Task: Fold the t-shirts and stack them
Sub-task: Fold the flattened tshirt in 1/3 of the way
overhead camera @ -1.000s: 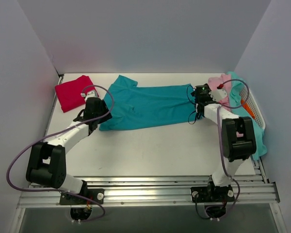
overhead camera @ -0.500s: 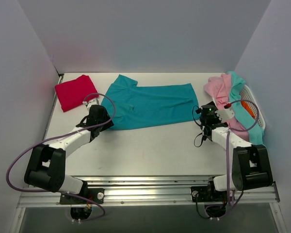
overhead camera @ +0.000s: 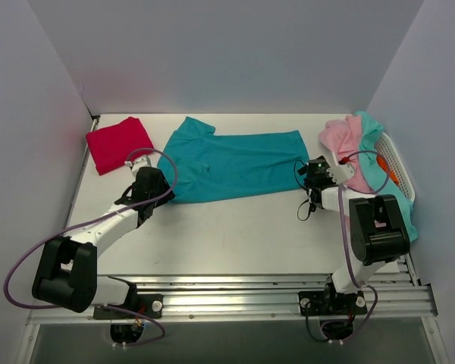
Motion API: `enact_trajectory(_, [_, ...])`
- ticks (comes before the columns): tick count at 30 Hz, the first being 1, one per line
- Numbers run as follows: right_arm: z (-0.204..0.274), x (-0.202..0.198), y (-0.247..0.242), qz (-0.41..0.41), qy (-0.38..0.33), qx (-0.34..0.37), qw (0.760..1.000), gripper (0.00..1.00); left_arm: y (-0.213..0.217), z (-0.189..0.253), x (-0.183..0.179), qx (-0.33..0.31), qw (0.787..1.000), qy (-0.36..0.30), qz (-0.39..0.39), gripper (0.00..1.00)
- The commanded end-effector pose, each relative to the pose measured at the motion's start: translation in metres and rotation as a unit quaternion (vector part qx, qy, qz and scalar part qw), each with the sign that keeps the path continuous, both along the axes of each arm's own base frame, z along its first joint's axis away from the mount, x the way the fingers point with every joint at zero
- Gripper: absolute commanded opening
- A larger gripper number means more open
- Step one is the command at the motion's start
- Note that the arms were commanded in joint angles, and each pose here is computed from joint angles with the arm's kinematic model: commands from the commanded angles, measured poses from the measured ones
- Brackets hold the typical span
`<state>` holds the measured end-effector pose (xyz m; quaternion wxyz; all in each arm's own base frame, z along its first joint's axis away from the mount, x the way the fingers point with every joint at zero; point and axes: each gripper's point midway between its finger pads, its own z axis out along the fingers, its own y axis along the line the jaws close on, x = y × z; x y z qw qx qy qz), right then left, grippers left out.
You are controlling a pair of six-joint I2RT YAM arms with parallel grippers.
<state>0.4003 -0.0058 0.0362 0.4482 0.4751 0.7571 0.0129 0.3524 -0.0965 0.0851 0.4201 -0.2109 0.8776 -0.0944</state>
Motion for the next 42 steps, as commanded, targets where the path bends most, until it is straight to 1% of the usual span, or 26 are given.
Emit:
enact_trajectory(1, [0.013, 0.028, 0.006, 0.008, -0.031, 0.006, 0.999, 0.90, 0.002, 0.010, 0.002, 0.003, 1.000, -0.019, 0.007, 0.59])
enact_trajectory(8, [-0.006, 0.047, 0.014, 0.018, -0.021, 0.016, 0.999, 0.81, 0.004, 0.014, 0.004, 0.010, 1.000, -0.020, 0.006, 0.59])
enact_trajectory(9, [-0.013, 0.046, 0.014, 0.019, -0.013, 0.015, 1.000, 0.80, 0.003, 0.015, 0.004, 0.010, 1.000, -0.021, 0.006, 0.59])
enact_trajectory(10, [-0.014, 0.048, 0.015, 0.022, -0.015, 0.017, 1.000, 0.76, 0.003, 0.015, 0.004, 0.011, 1.000, -0.021, 0.004, 0.59])
enact_trajectory(12, [-0.022, 0.046, 0.017, 0.028, -0.008, 0.017, 0.999, 0.55, 0.003, 0.016, 0.005, 0.012, 1.000, -0.022, 0.004, 0.59])
enact_trajectory(13, [-0.021, 0.048, 0.018, 0.032, -0.014, 0.018, 0.999, 0.38, 0.003, 0.016, 0.004, 0.012, 1.000, -0.021, 0.004, 0.59])
enact_trajectory(14, [-0.023, 0.047, 0.018, 0.034, -0.012, 0.019, 0.999, 0.08, 0.004, 0.015, 0.004, 0.012, 1.000, -0.021, 0.004, 0.59])
enact_trajectory(15, [-0.025, 0.046, 0.018, 0.034, -0.009, 0.019, 0.999, 0.00, 0.004, 0.015, 0.004, 0.012, 1.000, -0.021, 0.004, 0.59])
enact_trajectory(18, [-0.024, 0.040, 0.017, 0.034, -0.008, 0.019, 0.999, 0.00, 0.003, 0.014, 0.004, 0.012, 1.000, -0.020, 0.003, 0.59])
enact_trajectory(20, [-0.026, 0.029, 0.015, 0.033, -0.003, 0.018, 0.999, 0.00, 0.003, 0.014, 0.004, 0.011, 1.000, -0.020, 0.002, 0.59])
enact_trajectory(21, [-0.019, 0.025, 0.015, 0.031, -0.009, 0.019, 0.999, 0.00, 0.003, 0.014, 0.004, 0.010, 1.000, -0.021, 0.002, 0.59])
enact_trajectory(23, [-0.021, 0.008, 0.012, 0.026, 0.002, 0.020, 0.999, 0.00, 0.003, 0.013, 0.003, 0.009, 1.000, -0.021, 0.003, 0.59])
enact_trajectory(24, [-0.007, 0.004, 0.011, 0.024, -0.013, 0.019, 0.999, 0.00, 0.003, 0.015, 0.003, 0.006, 1.000, -0.024, 0.003, 0.59])
enact_trajectory(25, [-0.012, -0.011, 0.007, 0.018, 0.002, 0.015, 1.000, 0.00, 0.002, 0.015, 0.002, 0.005, 1.000, -0.025, 0.002, 0.59])
enact_trajectory(26, [0.004, -0.016, 0.006, 0.016, -0.014, 0.015, 1.000, 0.00, 0.003, 0.017, 0.002, 0.003, 1.000, -0.027, 0.002, 0.59])
enact_trajectory(28, [0.002, -0.039, 0.001, 0.011, 0.006, 0.008, 1.000, 0.00, 0.002, 0.017, 0.001, 0.002, 1.000, -0.026, 0.001, 0.59])
enact_trajectory(29, [0.017, -0.044, 0.000, 0.011, -0.011, 0.009, 1.000, 0.00, 0.001, 0.018, 0.002, 0.000, 1.000, -0.029, 0.000, 0.59])
enact_trajectory(30, [0.015, -0.055, -0.001, 0.012, 0.001, 0.008, 1.000, 0.00, 0.000, 0.019, 0.002, -0.002, 1.000, -0.029, -0.001, 0.59])
enact_trajectory(32, [0.026, -0.069, 0.000, 0.022, -0.011, 0.011, 1.000, 0.00, 0.000, 0.020, 0.002, -0.003, 1.000, -0.030, -0.002, 0.59])
enact_trajectory(33, [0.024, -0.079, 0.001, 0.026, 0.001, 0.010, 1.000, 0.00, 0.000, 0.022, 0.003, -0.004, 0.999, -0.031, -0.001, 0.59])
enact_trajectory(34, [0.027, -0.084, 0.001, 0.029, 0.000, 0.009, 1.000, 0.15, 0.000, 0.022, 0.002, -0.003, 1.000, -0.031, 0.000, 0.59])
enact_trajectory(35, [0.029, -0.090, 0.000, 0.029, 0.001, 0.009, 1.000, 0.34, -0.001, 0.024, 0.003, -0.005, 0.999, -0.033, -0.001, 0.59])
enact_trajectory(36, [0.037, -0.097, 0.000, 0.032, -0.004, 0.007, 0.999, 0.80, -0.001, 0.028, 0.006, -0.005, 0.999, -0.037, 0.001, 0.59])
enact_trajectory(37, [0.043, -0.099, -0.001, 0.033, -0.010, 0.006, 0.999, 1.00, -0.002, 0.031, 0.007, -0.007, 0.999, -0.040, 0.000, 0.59])
enact_trajectory(38, [0.055, -0.101, -0.002, 0.031, -0.027, 0.004, 0.999, 1.00, -0.003, 0.032, 0.009, -0.007, 0.999, -0.040, -0.001, 0.59])
enact_trajectory(42, [0.087, -0.104, -0.009, 0.022, -0.043, -0.011, 0.999, 1.00, -0.010, 0.050, 0.031, -0.006, 0.999, -0.050, -0.012, 0.59])
